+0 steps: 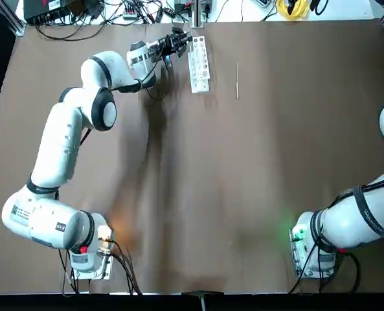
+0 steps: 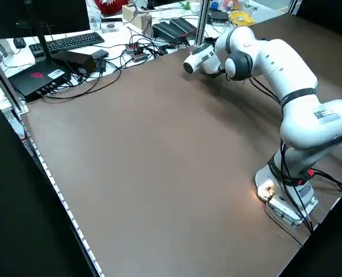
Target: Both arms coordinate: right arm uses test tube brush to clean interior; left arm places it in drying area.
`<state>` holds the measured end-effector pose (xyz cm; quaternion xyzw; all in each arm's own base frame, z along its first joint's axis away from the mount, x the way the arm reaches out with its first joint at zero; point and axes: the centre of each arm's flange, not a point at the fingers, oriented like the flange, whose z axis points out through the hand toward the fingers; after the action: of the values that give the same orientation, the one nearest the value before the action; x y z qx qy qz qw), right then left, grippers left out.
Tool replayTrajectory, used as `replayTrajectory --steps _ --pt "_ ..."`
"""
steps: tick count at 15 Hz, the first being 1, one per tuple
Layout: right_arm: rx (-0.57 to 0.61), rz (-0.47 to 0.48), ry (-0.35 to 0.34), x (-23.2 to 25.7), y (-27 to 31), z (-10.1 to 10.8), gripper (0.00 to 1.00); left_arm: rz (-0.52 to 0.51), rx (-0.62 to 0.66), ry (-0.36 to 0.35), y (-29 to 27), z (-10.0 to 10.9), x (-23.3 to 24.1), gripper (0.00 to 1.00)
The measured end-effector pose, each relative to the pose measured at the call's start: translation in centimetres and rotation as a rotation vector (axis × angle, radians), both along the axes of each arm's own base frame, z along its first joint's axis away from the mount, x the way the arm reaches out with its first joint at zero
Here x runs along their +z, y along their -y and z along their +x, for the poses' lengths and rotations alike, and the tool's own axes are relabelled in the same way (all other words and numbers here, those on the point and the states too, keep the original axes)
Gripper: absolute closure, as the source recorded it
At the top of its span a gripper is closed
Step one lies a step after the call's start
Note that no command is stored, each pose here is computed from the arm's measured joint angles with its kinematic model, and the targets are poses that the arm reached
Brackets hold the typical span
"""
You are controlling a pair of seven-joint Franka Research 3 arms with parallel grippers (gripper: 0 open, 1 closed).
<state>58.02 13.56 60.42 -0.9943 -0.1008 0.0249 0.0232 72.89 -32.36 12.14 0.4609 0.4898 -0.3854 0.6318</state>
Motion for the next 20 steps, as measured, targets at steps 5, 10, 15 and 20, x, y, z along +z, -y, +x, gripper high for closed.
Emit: replayTrajectory --steps 5,10,15,20 --pt "0.000 -0.001 0.000 0.00 0.01 0.00 0.00 0.009 0.002 0.004 -0.47 0.17 -0.11 0.76" --pt "0.000 -0.001 0.000 0.00 0.01 0.00 0.00 0.006 -0.001 -0.001 -0.47 0.16 -0.09 0.76" --pt "0.000 -0.001 0.001 0.01 0.01 0.01 0.00 -0.009 -0.015 -0.009 -0.36 0.14 0.13 0.76" --pt "0.000 -0.001 0.002 0.02 0.01 0.03 0.00 -0.007 -0.023 -0.016 -0.92 0.31 0.07 0.76"
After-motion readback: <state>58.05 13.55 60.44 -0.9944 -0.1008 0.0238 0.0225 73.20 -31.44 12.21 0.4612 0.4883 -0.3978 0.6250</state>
